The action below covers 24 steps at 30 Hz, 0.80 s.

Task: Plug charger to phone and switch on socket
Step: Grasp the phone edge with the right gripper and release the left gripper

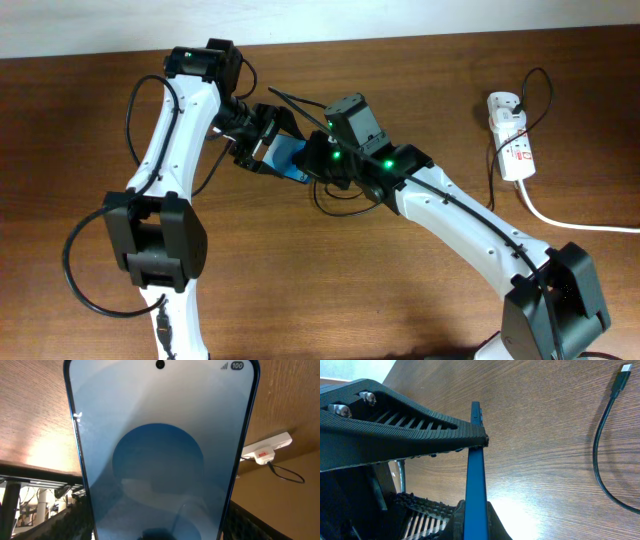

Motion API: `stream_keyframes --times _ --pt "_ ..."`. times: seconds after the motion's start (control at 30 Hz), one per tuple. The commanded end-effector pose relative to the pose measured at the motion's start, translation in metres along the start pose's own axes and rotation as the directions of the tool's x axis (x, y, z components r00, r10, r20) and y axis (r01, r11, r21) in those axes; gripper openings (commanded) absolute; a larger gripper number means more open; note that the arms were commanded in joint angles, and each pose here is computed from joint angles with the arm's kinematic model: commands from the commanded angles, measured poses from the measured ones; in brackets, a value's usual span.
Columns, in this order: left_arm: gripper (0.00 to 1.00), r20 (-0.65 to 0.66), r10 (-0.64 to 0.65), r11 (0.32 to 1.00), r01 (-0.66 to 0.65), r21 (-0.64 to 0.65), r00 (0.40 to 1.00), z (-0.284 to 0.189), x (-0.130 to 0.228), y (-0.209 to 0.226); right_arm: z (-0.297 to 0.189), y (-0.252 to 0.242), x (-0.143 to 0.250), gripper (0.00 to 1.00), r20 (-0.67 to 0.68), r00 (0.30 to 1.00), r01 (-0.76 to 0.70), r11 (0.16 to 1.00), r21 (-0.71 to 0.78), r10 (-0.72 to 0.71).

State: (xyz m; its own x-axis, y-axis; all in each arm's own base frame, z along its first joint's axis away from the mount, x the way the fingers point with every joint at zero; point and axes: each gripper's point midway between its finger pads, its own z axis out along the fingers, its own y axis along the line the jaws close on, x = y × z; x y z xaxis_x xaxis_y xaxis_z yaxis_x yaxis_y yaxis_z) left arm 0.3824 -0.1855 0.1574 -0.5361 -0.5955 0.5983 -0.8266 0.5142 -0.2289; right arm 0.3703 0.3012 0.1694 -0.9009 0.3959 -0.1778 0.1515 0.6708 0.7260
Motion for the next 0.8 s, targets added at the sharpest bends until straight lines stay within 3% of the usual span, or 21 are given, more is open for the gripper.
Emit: stream_keyframes --times 0.0,0.07,0.4,0.77 --pt "0.75 -0.015 0.008 1.0 -0.007 0.027 1.0 -0.006 0.009 -0.007 0.0 0.007 0.006 0.04 -0.026 0.998 0.062 0.998 -0.022 -0.062" --pt "1.0 -0.015 0.008 1.0 -0.008 0.027 1.0 -0.006 0.009 -0.007 0.0 0.007 0.006 0.04 -0.026 0.998 0.061 0.998 -0.022 -0.062" --pt "0.99 -0.014 0.008 1.0 -0.008 0.027 1.0 -0.006 0.009 -0.007 -0.009 0.003 -0.008 0.04 -0.05 0.999 0.02 0.998 -0.058 -0.023" --pt "0.99 0.067 0.346 0.936 -0.35 0.049 0.936 -0.01 -0.008 -0.017 -0.049 -0.03 -0.026 0.04 -0.037 0.999 -0.008 1.0 0.03 0.009"
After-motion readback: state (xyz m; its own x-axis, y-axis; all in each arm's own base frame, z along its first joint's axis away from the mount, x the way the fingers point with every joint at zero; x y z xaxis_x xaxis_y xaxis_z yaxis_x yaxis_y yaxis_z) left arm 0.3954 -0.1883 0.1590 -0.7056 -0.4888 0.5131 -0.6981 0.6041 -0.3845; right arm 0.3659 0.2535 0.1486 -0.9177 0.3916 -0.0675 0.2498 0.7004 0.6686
